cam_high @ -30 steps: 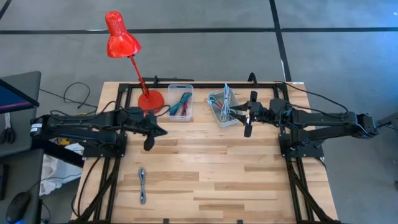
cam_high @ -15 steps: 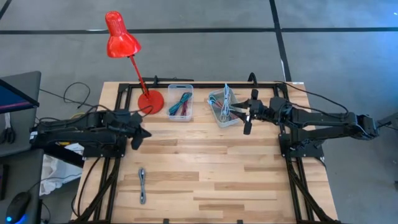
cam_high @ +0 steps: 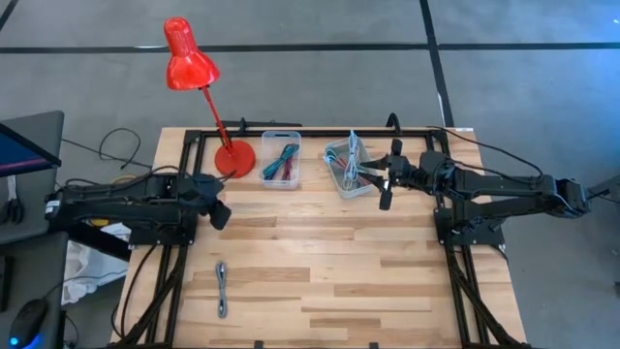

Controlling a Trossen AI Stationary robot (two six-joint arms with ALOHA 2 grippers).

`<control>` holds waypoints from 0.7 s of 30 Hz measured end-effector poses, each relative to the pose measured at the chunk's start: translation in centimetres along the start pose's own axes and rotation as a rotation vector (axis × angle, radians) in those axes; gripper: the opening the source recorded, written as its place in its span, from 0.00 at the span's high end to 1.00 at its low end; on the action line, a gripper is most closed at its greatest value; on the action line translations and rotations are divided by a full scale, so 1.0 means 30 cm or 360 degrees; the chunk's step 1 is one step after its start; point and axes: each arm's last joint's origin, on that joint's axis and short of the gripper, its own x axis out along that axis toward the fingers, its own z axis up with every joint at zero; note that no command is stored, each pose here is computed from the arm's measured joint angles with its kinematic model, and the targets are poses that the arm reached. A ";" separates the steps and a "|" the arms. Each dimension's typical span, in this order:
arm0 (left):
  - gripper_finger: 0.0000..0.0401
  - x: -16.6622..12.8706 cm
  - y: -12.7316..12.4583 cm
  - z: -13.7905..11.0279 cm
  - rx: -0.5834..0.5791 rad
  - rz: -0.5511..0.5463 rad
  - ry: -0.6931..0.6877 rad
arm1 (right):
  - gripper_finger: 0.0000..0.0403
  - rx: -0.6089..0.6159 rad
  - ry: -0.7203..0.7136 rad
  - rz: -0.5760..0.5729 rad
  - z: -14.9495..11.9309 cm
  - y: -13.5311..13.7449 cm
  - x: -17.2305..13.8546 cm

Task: Pick & Place USB Port
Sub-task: Put the black patterned USB cable into the transparent bin

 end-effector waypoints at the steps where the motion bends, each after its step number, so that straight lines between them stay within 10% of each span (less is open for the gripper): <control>1: 0.97 0.004 -0.002 -0.002 -0.0017 -0.0024 0.0046 | 0.71 -0.0001 0.0000 0.0000 0.000 0.000 0.000; 9: 0.97 0.030 0.005 -0.012 0.0072 0.0086 0.0203 | 0.71 -0.0001 0.0001 0.0000 0.000 0.000 0.000; 21: 0.97 0.062 0.002 0.055 0.0070 0.0492 -0.0276 | 0.71 -0.0001 0.0001 0.0001 0.000 0.000 0.000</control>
